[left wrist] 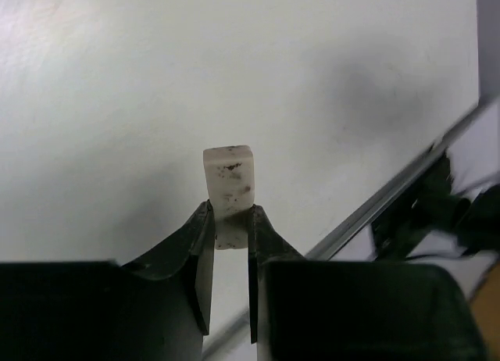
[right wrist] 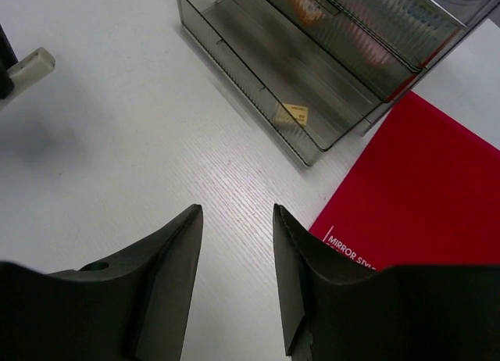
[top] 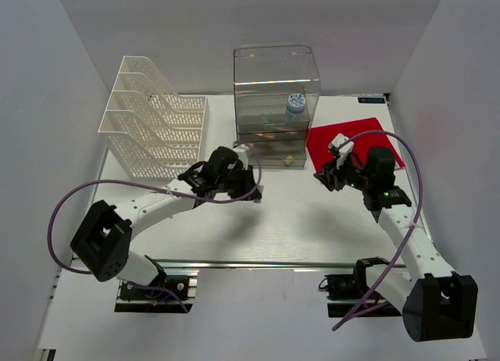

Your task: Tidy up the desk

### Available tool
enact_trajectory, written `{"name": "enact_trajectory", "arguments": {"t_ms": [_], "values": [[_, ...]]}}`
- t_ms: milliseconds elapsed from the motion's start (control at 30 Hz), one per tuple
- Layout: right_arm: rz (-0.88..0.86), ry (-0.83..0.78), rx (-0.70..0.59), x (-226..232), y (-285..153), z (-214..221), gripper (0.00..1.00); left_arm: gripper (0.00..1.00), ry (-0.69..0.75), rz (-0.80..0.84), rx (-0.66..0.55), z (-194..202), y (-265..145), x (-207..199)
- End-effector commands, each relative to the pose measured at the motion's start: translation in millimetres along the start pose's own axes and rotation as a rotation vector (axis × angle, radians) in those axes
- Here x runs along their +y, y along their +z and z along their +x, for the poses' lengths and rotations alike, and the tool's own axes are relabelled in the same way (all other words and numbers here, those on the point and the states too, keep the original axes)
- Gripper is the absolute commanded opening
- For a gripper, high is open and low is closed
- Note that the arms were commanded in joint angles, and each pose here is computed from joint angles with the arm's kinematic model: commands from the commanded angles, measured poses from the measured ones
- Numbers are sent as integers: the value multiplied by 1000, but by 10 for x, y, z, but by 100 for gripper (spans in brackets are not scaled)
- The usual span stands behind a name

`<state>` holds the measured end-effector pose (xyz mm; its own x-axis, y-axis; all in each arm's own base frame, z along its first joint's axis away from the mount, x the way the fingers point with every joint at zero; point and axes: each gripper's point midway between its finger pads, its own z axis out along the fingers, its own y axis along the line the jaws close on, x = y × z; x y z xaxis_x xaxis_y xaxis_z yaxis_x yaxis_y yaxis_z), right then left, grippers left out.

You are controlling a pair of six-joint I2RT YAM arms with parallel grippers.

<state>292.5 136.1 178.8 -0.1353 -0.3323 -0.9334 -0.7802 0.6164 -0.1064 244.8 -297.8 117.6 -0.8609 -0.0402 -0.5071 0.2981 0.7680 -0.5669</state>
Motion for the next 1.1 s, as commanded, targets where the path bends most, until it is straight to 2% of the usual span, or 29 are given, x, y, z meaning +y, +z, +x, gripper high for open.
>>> {"name": "enact_trajectory", "arguments": {"t_ms": [0,33,67,100,200,267,333,400,433,533,633,800,900,1000,1067], "values": [[54,-13,-31,-109,-45,-51,47,0,669,300,-78,-373,3,-599],[57,-10,-31,-112,-53,-46,47,0,720,262,-82,-439,32,-599],[57,-11,-32,-107,-58,-45,47,0,805,169,-120,-680,34,-549],[64,-7,-31,-125,-70,-36,47,0,914,111,-119,-752,129,-461],[75,-5,-31,-154,-86,-27,46,0,1052,-84,-197,-1176,222,-280],[81,0,-27,-165,-94,-9,46,0,1111,-133,-252,-1353,278,-270],[94,1,-29,-191,-119,-12,46,0,1240,-134,-216,-1333,441,-195],[103,-20,-52,-211,-119,-69,46,0,1312,-207,-246,-1486,502,-130],[106,-19,-53,-218,-125,-68,46,0,1320,-227,-223,-1474,629,-50],[122,-16,-55,-260,-149,-61,46,0,1307,-286,-251,-1684,752,7],[124,-15,-55,-264,-150,-49,46,0,1327,-372,-330,-1905,749,16],[124,-8,-49,-272,-146,-17,47,0,1334,-405,-342,-1982,847,46],[125,-9,-50,-276,-144,-15,47,6,1358,-447,-322,-1994,892,133],[126,-6,-47,-281,-143,-2,47,26,1368,-448,-303,-1962,929,168],[126,-7,-45,-285,-141,6,49,46,1362,-446,-302,-1943,929,181]]}}
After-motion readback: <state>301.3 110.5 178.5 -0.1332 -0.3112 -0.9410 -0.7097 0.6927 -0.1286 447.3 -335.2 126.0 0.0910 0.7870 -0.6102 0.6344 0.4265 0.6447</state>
